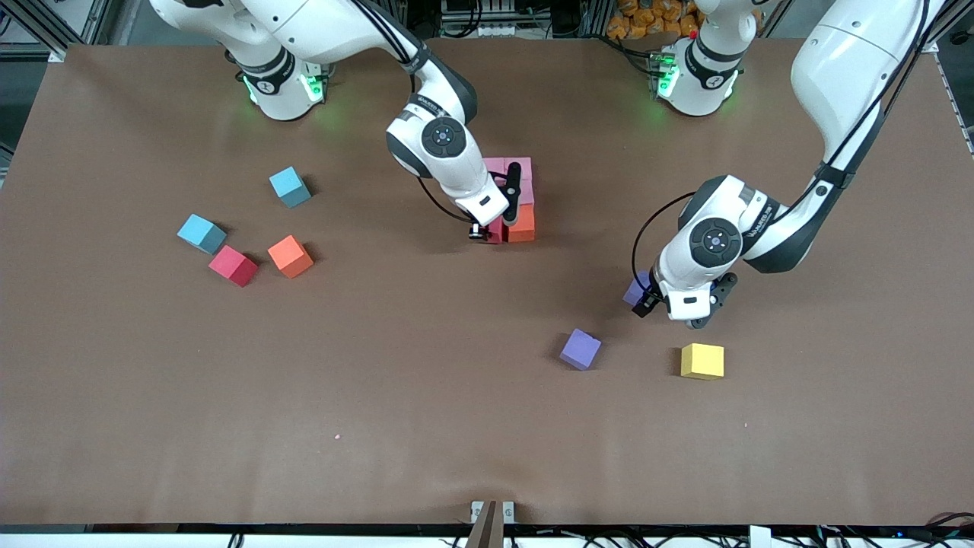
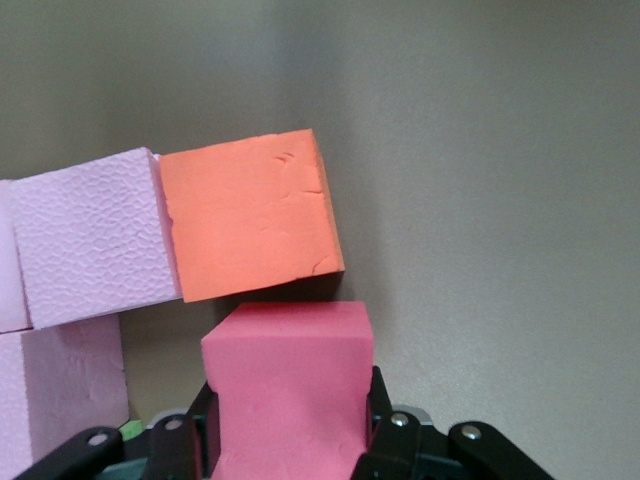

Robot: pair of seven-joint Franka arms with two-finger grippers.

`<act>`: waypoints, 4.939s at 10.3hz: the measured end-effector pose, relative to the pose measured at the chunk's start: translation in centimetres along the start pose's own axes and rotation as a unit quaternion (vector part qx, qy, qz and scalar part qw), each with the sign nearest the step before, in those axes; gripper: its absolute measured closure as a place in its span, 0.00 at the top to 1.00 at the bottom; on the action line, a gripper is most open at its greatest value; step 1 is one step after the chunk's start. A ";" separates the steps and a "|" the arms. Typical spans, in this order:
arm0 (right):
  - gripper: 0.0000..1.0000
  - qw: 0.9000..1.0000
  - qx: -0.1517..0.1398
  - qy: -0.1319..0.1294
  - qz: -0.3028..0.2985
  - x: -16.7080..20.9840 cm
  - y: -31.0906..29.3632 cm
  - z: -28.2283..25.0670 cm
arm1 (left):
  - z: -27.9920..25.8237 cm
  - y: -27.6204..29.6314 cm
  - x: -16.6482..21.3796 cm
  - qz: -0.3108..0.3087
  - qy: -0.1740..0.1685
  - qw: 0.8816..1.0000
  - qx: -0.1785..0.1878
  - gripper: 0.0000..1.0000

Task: Form number 2 with 11 blocks
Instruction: 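Place dark pink with the right gripper while the left gripper grasps purple, then reach the right gripper to an orange cube while the left carries purple, then grasp the orange cube with the right gripper while the left gripper places purple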

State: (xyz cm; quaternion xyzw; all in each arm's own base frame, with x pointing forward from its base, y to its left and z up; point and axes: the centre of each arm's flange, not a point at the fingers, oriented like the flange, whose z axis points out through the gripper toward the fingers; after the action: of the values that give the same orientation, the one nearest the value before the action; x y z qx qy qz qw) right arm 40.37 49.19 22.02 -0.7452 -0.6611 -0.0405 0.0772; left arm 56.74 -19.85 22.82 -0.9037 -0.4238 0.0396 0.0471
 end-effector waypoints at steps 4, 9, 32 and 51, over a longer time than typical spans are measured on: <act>0.56 1.000 0.003 -0.003 0.000 -0.1 -0.1 0.5 | 1.5 0.0 0.0 -0.001 -0.013 1.000 0.000 1.00; 0.56 1.000 0.005 -0.005 -0.007 0.5 -0.8 1.0 | 2.1 0.2 -0.2 0.000 -0.019 1.000 -0.003 1.00; 1.00 0.991 -0.026 -0.083 0.102 -12.5 9.5 -17.4 | -0.3 2.2 -1.3 0.011 -0.017 0.999 -0.033 0.54; 1.00 0.942 0.006 -0.100 0.320 -40.9 12.4 -6.3 | -9.4 11.1 -36.2 -0.248 -0.089 0.961 -0.083 0.54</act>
State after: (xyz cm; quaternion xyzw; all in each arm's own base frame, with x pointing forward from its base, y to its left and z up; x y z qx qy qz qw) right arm 47.94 6.67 20.82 -0.9173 -0.3921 0.0652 0.0244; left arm 43.19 -55.24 31.96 -0.7634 -0.6393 0.0720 -0.0575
